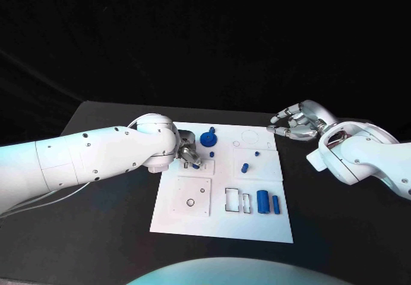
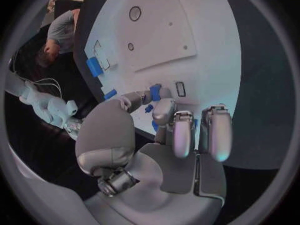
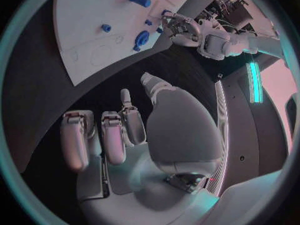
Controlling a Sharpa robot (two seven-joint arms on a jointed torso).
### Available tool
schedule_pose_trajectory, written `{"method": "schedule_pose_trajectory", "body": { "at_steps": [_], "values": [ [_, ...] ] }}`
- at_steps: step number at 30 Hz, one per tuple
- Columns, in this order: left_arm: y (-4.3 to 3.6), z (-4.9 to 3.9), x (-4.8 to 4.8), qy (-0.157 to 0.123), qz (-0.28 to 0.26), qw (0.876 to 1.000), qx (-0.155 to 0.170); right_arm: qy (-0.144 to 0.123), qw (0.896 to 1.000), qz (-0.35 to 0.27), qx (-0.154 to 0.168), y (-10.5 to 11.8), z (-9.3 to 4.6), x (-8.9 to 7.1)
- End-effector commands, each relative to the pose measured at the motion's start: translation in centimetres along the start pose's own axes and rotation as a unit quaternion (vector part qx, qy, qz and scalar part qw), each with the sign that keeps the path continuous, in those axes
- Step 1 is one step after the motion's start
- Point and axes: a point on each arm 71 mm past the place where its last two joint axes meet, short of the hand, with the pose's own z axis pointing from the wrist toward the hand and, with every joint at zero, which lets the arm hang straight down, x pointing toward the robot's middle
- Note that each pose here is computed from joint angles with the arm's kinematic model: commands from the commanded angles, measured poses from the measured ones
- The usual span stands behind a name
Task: Assemble the parts on the task board
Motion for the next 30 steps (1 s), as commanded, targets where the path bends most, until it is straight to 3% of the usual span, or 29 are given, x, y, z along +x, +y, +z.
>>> {"method": "schedule_pose_trajectory", "body": {
  "at_steps": [1,30],
  "values": [
    [0.04,0.11,0.24,0.009,0.003,1.0,-0.003,0.004,1.0,-0.001,-0.005,0.09,-0.03,0.09],
    [0.06,0.5,0.22,0.016,0.004,1.0,-0.011,0.003,1.0,0.0,-0.004,0.02,-0.08,0.02]
  ]
}}
